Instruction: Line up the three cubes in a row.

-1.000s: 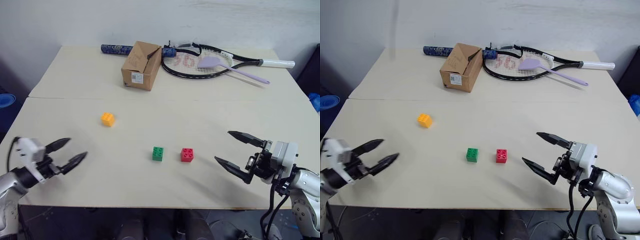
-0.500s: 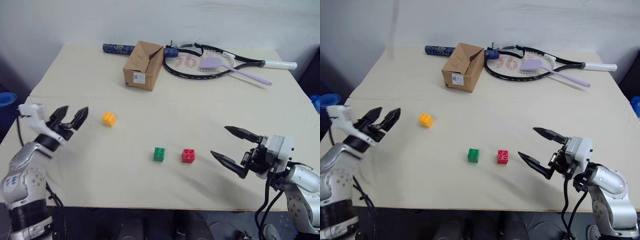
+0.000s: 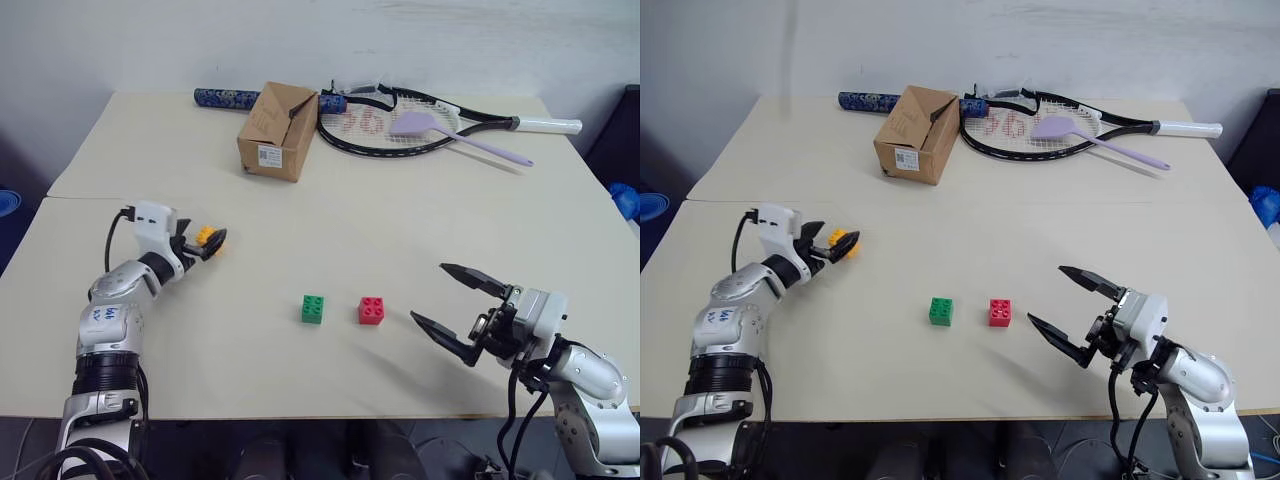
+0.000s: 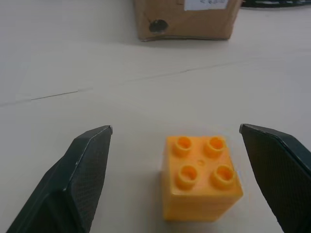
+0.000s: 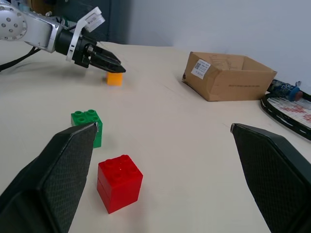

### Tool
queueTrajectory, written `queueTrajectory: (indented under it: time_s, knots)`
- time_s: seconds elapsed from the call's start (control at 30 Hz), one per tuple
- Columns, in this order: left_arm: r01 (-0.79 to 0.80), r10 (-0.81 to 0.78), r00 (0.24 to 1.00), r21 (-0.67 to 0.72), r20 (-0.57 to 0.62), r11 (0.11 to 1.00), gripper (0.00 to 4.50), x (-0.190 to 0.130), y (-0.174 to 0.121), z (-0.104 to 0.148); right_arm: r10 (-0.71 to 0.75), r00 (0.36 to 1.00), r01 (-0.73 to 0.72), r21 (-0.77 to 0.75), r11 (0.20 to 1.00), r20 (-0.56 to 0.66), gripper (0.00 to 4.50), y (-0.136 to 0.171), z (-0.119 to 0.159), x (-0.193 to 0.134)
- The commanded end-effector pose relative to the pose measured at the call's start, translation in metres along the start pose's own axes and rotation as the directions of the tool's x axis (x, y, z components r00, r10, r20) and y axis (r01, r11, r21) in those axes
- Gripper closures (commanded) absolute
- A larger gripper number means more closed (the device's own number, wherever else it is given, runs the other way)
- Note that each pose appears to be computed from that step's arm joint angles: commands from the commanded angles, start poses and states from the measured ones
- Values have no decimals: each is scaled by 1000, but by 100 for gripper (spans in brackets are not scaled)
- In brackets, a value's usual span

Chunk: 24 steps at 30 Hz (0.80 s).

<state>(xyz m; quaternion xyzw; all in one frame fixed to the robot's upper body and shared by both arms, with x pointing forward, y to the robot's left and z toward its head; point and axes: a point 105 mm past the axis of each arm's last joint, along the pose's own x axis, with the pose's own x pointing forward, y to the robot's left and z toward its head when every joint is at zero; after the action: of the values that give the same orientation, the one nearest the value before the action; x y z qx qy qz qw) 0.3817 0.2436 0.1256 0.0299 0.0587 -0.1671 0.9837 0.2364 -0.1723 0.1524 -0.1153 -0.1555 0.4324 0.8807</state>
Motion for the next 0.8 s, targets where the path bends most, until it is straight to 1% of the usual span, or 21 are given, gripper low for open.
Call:
queueTrajectory:
  time_s: [0.03, 0.1, 0.2, 0.23, 0.3, 0.4, 0.47, 0.53, 0.57, 0.6, 0.63, 0.67, 0.73, 0.8]
  knots:
    - [-6, 5, 1000, 29, 13, 1000, 132, 2, 3, 5, -16, 1000, 17, -35, 999, 24, 0, 0, 2, -6]
    - [14, -15, 1000, 44, 26, 999, 190, 3, 0, 7, -21, 999, 22, -38, 999, 25, 0, -1, -1, -8]
    - [47, -52, 995, 64, 81, 997, 286, 2, -4, 19, -25, 999, 26, -41, 999, 24, 0, -1, -4, -12]
    - [65, -72, 993, 72, 98, 995, 301, 1, -5, 24, -24, 999, 25, -42, 999, 24, 0, 0, -5, -12]
    - [195, -209, 969, 109, 133, 975, 298, -7, -15, 35, -21, 1000, 21, -42, 999, 21, 0, 0, -6, -13]
    - [384, -407, 907, 189, 109, 904, 298, -24, -29, 43, -11, 1000, 11, -37, 999, 10, 0, 0, -8, -17]
    - [534, -561, 826, 238, 58, 811, 298, -39, -41, 44, 4, 1000, -4, -29, 1000, -2, 0, 0, -9, -20]
    - [678, -690, 719, 304, -87, 669, 298, -53, -51, 31, 31, 999, -31, -17, 999, -22, 0, -1, -14, -23]
    - [713, -716, 686, 313, -130, 627, 298, -56, -53, 27, 38, 999, -39, -14, 999, -26, 0, -2, -16, -23]
    - [772, -774, 612, 339, -164, 538, 298, -62, -59, 24, 49, 998, -50, -14, 999, -29, 0, -4, -17, -22]
    - [808, -813, 553, 358, -183, 469, 298, -67, -63, 22, 58, 998, -58, -18, 998, -29, 0, -6, -18, -21]
    - [829, -836, 512, 371, -198, 420, 298, -70, -65, 20, 64, 998, -65, -21, 998, -30, 0, -8, -19, -20]
    - [865, -853, 443, 382, -274, 327, 298, -75, -65, 11, 75, 997, -76, -35, 997, -23, 0, -13, -16, -17]
    - [891, -851, 405, 355, -336, 283, 298, -79, -62, 2, 91, 996, -92, -50, 995, -22, 0, -17, -13, -16]
